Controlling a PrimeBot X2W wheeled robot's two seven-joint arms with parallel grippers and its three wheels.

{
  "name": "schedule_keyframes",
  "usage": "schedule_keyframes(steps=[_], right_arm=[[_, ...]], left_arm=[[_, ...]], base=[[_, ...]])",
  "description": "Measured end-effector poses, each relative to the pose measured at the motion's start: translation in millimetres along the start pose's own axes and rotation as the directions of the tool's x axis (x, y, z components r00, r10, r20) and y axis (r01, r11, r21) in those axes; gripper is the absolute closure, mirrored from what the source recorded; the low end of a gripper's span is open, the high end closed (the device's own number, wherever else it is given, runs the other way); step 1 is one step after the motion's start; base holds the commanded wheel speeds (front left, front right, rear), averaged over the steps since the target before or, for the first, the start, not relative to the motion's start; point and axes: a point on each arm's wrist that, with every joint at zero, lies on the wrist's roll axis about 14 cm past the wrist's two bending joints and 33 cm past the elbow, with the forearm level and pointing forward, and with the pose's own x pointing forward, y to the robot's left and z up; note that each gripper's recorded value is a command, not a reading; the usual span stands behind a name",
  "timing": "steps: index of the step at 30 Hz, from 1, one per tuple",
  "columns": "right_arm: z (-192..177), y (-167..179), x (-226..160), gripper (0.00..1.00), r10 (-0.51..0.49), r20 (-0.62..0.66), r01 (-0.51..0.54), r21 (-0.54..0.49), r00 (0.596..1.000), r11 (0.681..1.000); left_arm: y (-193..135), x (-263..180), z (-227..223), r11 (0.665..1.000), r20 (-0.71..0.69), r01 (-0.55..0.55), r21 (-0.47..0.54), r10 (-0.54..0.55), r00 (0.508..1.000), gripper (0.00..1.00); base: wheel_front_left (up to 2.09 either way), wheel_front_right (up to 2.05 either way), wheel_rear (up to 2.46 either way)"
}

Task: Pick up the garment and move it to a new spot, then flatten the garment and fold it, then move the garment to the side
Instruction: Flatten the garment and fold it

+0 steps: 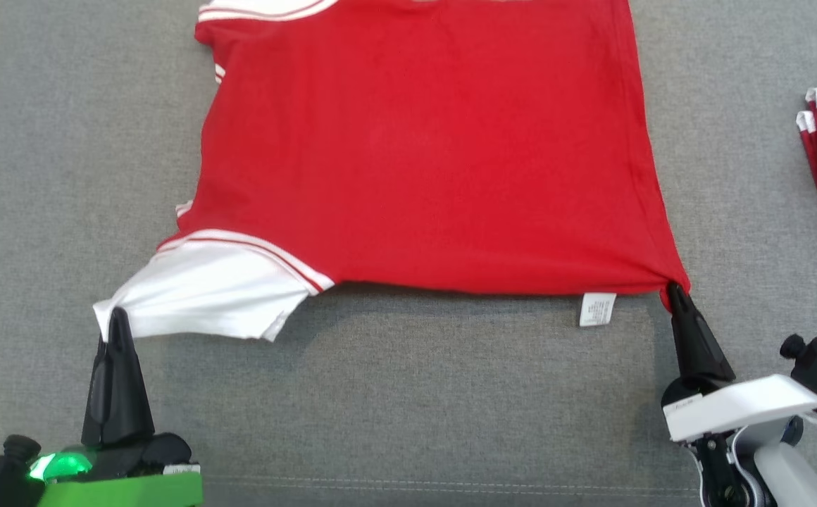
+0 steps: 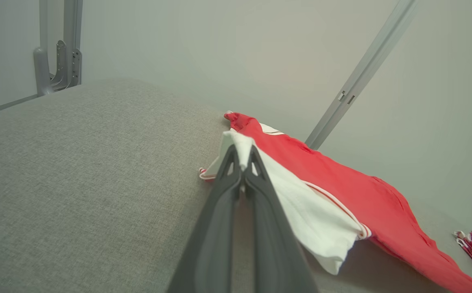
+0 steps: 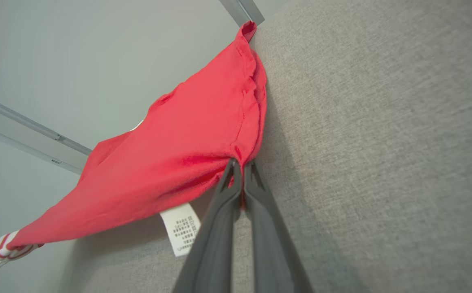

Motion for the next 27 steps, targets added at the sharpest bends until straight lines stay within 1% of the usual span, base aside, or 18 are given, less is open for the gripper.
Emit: schedule_keyframes(steps=[5, 10, 13, 19, 27], right_arm=[[-1.6, 8.4, -29.0, 1.0, -0.009, 0.01, 0.009, 0.021, 1.0, 1.0], [6.7, 15.5, -51.6, 1.0, -0.01, 0.046, 0.009, 0.03, 0.999, 1.0], [10.4, 16.7, -63.5, 1.0, -0.01, 0.058, 0.009, 0.027, 0.998, 1.0], [1.5, 9.5, -79.9, 1.0, -0.043, 0.027, 0.042, 0.041, 0.999, 0.998], [-12.5, 8.2, -77.6, 1.0, -0.057, -0.013, 0.057, 0.06, 0.998, 0.997]], left_arm=[[1.8, -23.8, 9.9, 1.0, 0.01, -0.011, 0.002, 0.011, 1.0, 1.0], [-4.7, -38.6, 39.6, 1.0, 0.089, 0.011, 0.021, -0.013, 0.996, 1.0], [-10.9, -47.7, 46.6, 0.999, 0.102, 0.029, 0.041, -0.033, 0.994, 1.0], [-21.8, -53.6, 32.4, 0.998, 0.056, 0.061, 0.028, -0.063, 0.996, 1.0], [-27.6, -48.7, 13.0, 0.996, 0.005, 0.085, 0.026, -0.085, 0.996, 1.0]], base=[[0.0, 0.0, 0.0], [0.0, 0.0, 0.0], [0.0, 0.0, 0.0], [0.0, 0.0, 0.0], [0.0, 0.0, 0.0]])
